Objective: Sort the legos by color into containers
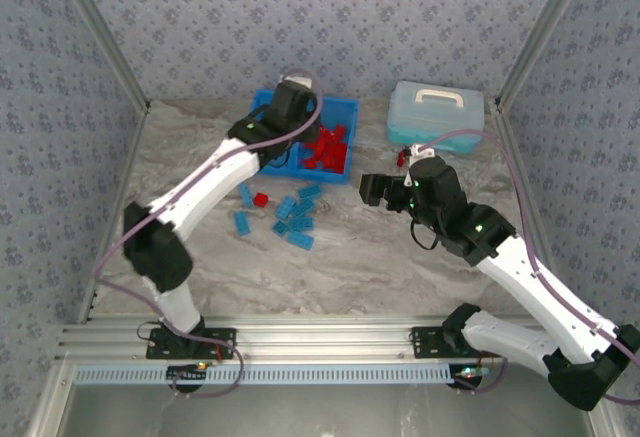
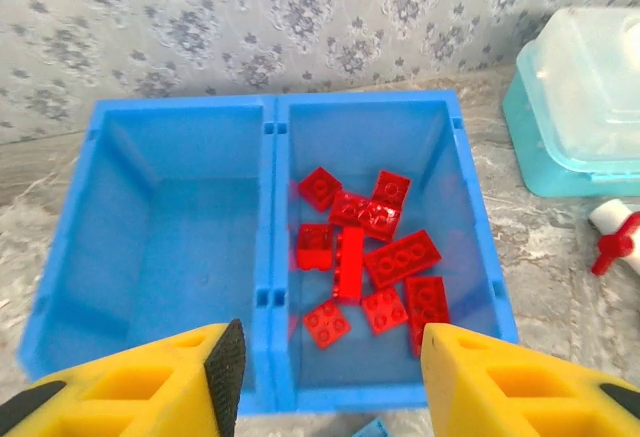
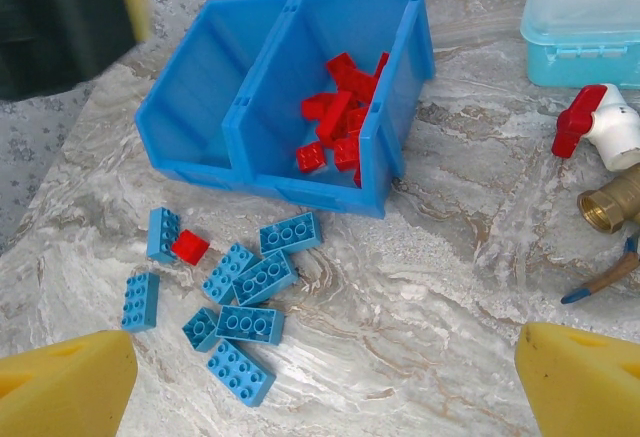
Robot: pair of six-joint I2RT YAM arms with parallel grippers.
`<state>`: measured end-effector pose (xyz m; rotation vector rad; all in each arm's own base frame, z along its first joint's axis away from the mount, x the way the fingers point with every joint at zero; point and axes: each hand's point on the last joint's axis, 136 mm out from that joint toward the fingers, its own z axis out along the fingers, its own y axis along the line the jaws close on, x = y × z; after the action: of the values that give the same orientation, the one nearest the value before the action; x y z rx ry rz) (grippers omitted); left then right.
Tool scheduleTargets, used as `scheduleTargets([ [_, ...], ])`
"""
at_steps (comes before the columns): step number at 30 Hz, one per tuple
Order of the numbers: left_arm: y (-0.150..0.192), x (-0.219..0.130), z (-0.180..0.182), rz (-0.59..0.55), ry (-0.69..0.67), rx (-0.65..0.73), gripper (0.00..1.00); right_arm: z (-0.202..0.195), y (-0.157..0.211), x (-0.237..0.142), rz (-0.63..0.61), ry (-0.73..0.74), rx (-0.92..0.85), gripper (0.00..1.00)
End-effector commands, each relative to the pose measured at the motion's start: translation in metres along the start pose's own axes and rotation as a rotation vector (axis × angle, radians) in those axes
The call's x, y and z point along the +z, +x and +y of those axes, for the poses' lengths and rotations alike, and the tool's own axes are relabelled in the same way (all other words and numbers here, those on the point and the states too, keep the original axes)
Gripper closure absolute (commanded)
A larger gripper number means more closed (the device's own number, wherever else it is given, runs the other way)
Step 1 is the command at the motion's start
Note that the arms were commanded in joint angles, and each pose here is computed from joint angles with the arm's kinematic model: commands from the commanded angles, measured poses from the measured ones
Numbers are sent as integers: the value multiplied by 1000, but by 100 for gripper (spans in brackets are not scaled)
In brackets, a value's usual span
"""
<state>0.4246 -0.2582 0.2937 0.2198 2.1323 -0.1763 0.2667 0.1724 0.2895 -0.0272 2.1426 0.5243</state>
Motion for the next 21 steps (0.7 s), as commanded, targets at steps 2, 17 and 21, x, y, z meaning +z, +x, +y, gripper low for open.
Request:
scheduleTargets([
  [2, 50, -16, 19, 91, 24, 51, 49, 0, -5, -3, -19, 1, 14, 0],
  [17, 190, 36, 87, 439, -80, -27, 49, 87, 31, 24, 126, -301, -183, 0],
  [21, 204, 59, 91, 481, -84, -8, 48, 90, 34, 27, 136, -289, -188, 0],
])
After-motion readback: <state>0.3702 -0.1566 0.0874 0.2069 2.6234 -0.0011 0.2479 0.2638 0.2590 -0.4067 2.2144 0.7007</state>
